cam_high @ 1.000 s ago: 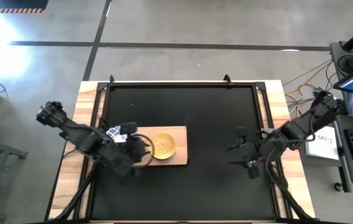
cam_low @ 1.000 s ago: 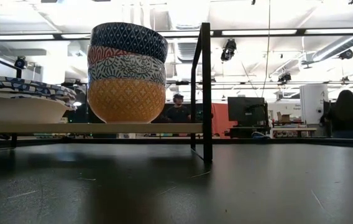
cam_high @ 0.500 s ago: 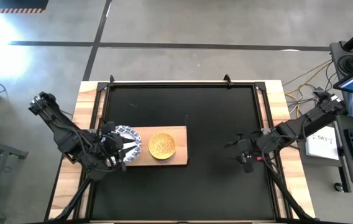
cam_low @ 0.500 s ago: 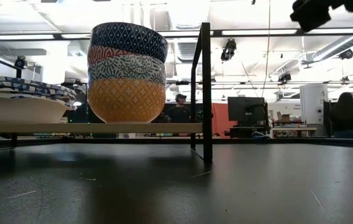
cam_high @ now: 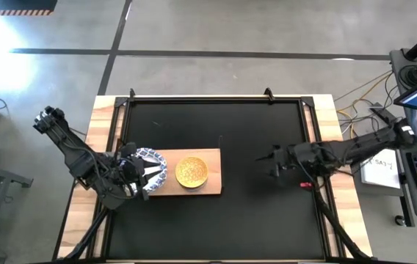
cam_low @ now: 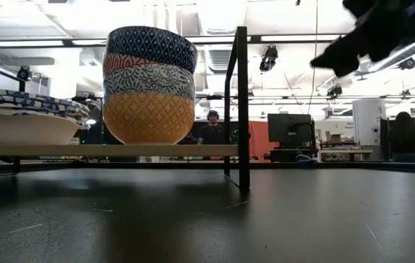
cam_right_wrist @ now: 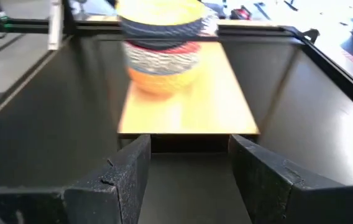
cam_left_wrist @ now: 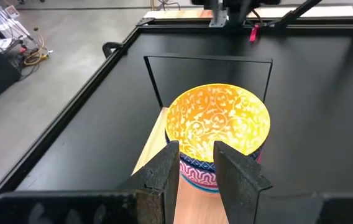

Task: Place and stack bowls onto a shelf
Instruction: Return to Home Position

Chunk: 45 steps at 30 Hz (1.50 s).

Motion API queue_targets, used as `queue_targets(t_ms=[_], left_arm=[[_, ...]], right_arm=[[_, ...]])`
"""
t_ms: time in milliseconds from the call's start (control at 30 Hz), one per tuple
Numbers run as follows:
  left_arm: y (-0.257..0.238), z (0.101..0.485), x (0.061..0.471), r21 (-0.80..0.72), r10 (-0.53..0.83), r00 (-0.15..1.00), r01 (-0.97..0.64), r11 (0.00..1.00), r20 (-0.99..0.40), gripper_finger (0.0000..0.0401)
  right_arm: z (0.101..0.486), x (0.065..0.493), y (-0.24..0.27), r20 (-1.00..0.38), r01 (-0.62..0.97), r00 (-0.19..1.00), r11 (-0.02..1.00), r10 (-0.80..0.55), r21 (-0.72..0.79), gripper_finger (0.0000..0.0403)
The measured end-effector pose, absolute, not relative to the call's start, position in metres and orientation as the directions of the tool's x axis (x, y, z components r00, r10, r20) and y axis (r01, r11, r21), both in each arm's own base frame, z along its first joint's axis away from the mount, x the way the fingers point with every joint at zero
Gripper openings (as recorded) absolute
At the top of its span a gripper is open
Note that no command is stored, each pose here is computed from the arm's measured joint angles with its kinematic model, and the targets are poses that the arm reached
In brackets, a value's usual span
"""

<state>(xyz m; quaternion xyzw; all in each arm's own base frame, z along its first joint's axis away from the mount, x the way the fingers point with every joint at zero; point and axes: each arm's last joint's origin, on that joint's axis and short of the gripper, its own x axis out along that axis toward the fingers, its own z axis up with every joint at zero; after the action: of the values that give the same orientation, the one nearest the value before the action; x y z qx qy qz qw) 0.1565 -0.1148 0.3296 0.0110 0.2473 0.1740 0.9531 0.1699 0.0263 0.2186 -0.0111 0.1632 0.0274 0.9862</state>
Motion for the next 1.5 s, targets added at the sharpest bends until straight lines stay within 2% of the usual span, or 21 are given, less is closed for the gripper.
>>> queue_targets(t_ms=[333,700,1233,1500], left_arm=[[-0.115,0.33,0.156,0.113,0.337,0.817,-0.323,0.94,-0.468,0.0082],[-0.113,0.328,0.155,0.15,0.366,0.808,-0.336,0.93,-0.462,0.0082],[-0.111,0.328,0.154,0.151,0.404,0.805,-0.378,0.914,-0.435,0.0082],[-0.111,0.328,0.154,0.148,0.404,0.805,-0.379,0.913,-0.435,0.0082]], right_arm=[[0.205,0.161,-0.012,-0.337,0.044,0.941,0.999,-0.039,0.008,0.0205],[0.196,0.136,-0.027,-0.253,0.155,0.954,0.986,-0.164,-0.054,0.0206],[0.194,0.109,-0.024,-0.035,0.191,0.98,0.978,-0.195,-0.081,0.0205],[0.187,0.102,-0.022,0.007,0.196,0.981,0.977,-0.196,-0.084,0.0205]])
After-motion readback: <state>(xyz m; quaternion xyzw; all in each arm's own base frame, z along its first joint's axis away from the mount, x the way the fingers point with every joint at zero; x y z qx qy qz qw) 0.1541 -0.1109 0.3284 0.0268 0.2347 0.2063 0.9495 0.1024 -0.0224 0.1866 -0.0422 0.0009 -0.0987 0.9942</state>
